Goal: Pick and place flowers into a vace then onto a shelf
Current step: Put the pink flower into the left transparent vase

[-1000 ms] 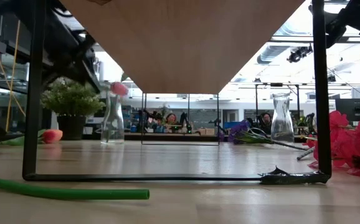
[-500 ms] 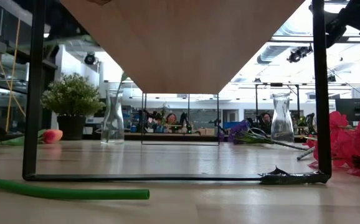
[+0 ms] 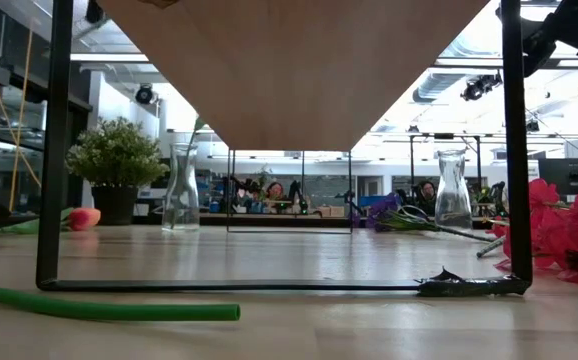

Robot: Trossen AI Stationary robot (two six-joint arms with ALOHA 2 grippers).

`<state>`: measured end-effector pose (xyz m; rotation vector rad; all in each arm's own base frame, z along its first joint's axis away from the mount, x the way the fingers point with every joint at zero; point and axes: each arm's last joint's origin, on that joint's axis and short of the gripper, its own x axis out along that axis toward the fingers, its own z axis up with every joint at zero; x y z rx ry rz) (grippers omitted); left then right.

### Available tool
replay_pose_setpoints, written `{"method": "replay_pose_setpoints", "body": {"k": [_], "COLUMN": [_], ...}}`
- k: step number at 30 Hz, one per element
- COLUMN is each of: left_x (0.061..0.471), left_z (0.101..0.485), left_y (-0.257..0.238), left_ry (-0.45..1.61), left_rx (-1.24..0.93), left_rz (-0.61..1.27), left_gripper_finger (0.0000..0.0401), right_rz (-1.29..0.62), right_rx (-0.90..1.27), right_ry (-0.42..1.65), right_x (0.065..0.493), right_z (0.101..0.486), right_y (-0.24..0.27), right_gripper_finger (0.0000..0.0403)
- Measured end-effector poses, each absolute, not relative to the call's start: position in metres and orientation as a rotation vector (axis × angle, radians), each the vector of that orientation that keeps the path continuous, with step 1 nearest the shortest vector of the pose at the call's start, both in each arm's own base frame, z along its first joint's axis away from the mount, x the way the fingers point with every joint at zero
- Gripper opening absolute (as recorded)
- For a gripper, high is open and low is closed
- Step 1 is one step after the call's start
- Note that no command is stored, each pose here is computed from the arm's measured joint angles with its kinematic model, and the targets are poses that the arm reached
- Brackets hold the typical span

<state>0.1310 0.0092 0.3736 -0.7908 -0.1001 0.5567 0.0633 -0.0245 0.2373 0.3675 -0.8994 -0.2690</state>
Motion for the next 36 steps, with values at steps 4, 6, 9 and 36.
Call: {"method": "replay_pose_setpoints", "body": {"k": [4, 6, 9, 36], "left_x": [0.131, 0.132, 0.134, 0.194], "left_z": [0.385, 0.39, 0.396, 0.404], "left_y": [0.011, 0.012, 0.013, 0.074], "left_ry": [-0.2, -0.234, -0.277, -0.51], "left_rx": [-0.672, -0.602, -0.511, -0.266], "left_rz": [0.591, 0.626, 0.678, 0.794], "left_gripper_finger": [0.0031, 0.0031, 0.0031, 0.0031], "right_rz": [-0.271, -0.271, -0.271, -0.173], "right_rx": [0.368, 0.368, 0.368, 0.342], "right_ry": [-0.894, -0.893, -0.893, -0.866], "right_x": [0.064, 0.064, 0.064, 0.065], "right_z": [0.237, 0.237, 0.237, 0.237], "right_y": [-0.025, -0.025, -0.025, -0.022], "right_gripper_finger": [0.0271, 0.0272, 0.0272, 0.0272]}}
